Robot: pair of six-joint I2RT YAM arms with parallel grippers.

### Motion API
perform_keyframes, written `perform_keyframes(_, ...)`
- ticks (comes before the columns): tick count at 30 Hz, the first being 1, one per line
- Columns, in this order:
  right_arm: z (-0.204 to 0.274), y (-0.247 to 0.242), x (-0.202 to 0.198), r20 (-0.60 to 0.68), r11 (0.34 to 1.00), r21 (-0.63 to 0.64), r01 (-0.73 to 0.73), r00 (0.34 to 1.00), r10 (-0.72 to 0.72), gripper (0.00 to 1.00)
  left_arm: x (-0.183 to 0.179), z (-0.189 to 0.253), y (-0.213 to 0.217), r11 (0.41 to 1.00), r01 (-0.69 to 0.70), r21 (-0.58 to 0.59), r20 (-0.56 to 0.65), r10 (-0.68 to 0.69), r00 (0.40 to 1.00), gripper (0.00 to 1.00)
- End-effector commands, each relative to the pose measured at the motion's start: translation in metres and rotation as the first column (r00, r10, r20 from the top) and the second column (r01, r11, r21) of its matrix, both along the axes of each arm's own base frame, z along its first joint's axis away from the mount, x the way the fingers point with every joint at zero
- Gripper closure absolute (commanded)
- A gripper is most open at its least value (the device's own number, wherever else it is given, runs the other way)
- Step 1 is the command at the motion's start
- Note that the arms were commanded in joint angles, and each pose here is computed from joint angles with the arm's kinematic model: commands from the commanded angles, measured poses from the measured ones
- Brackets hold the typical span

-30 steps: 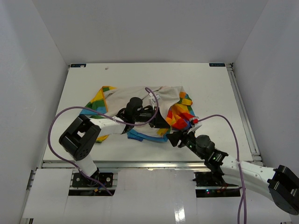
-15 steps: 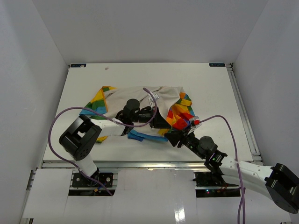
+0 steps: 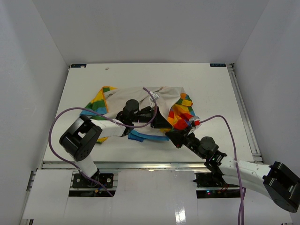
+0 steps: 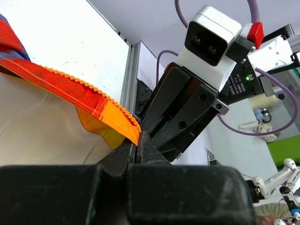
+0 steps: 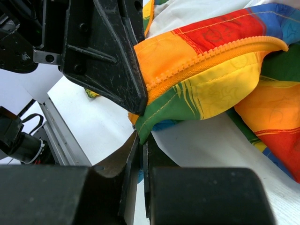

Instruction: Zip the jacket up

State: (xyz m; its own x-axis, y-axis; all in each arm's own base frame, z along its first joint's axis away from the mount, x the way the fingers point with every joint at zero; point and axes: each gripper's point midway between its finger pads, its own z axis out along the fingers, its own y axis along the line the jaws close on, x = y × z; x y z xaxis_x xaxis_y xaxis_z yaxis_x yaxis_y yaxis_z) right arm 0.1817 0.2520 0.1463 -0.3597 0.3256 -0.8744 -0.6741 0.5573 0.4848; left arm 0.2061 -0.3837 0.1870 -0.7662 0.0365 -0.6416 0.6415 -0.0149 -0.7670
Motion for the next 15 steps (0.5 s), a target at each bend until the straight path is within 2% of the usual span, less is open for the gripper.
perform_keyframes(1,0.022,-0.001,0.002,0.091,0.999,0.047,-0.006,0.996,0.001,0.92,0.001,0.003,0.004,1.000,-0.001,-0.002,0.025,0.001,1.000,0.67)
perform_keyframes(3,0.024,-0.001,-0.001,0.098,0.999,0.051,-0.014,0.995,0.009,0.92,0.010,0.006,0.007,0.999,-0.038,0.014,0.065,0.037,0.997,0.57)
perform_keyframes(6,0.021,-0.002,-0.002,0.091,0.999,0.043,-0.018,0.996,0.014,0.92,0.027,0.005,0.021,0.987,-0.134,0.086,0.085,0.126,0.988,0.53)
perform_keyframes(8,0.018,-0.002,-0.003,0.084,0.999,0.032,-0.026,0.996,0.023,0.92,0.040,0.010,0.028,0.967,-0.217,0.130,0.133,0.200,0.971,0.54)
perform_keyframes(15,0.005,0.004,-0.016,0.087,0.993,-0.039,-0.112,0.990,0.115,0.92,0.063,0.007,0.057,0.864,-0.431,0.261,0.224,0.380,0.898,0.67)
